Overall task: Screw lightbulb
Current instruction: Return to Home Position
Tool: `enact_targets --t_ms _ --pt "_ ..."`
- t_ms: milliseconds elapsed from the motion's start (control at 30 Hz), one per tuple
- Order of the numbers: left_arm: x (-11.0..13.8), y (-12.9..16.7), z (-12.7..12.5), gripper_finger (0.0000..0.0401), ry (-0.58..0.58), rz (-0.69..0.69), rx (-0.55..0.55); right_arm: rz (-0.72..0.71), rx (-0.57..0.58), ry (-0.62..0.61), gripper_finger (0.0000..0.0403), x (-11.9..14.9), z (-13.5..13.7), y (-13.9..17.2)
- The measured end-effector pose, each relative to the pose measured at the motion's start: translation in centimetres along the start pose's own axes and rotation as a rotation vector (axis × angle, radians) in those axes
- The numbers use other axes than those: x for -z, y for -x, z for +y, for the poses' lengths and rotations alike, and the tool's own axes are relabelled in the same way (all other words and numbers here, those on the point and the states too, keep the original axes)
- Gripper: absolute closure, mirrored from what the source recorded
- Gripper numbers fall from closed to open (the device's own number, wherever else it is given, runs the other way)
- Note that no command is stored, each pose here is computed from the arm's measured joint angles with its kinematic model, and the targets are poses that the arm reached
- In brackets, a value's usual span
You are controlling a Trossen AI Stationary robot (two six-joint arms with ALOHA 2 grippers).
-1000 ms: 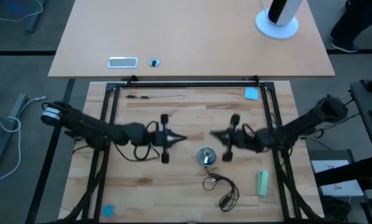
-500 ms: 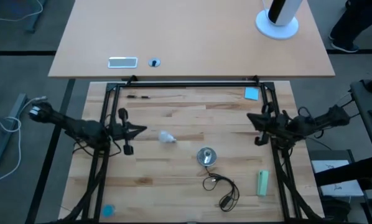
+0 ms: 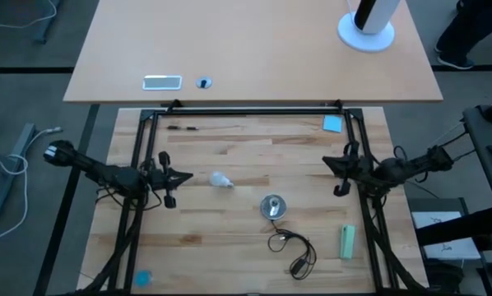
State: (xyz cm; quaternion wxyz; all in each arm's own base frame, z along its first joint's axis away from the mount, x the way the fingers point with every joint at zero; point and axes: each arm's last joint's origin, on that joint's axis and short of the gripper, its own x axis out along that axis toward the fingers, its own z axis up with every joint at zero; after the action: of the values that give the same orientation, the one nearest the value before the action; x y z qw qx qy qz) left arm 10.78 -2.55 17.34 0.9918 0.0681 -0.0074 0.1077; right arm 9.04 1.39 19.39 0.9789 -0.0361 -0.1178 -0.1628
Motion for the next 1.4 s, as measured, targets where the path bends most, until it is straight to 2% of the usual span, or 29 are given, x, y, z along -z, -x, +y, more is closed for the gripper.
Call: enact_targets --t_ms 233,400,600,1400 --pt "0.3 -0.1 -0.1 0.0401 0.094 0.030 0.003 0.063 0.072 0.104 0.0403 0.5 -0.1 0.0" --pt "0.6 -0.2 -0.3 0.0401 0.158 0.057 0.030 0.069 0.080 0.104 0.0403 0.6 -0.1 0.0" --pt "1.0 -0.5 -0.6 0.0401 0.129 0.101 0.035 0.064 0.077 0.043 0.0403 0.5 -0.1 0.0" --pt "2.9 -1.2 -1.4 0.0401 0.019 0.262 0.043 0.064 0.075 0.051 0.0403 0.5 -0.1 0.0"
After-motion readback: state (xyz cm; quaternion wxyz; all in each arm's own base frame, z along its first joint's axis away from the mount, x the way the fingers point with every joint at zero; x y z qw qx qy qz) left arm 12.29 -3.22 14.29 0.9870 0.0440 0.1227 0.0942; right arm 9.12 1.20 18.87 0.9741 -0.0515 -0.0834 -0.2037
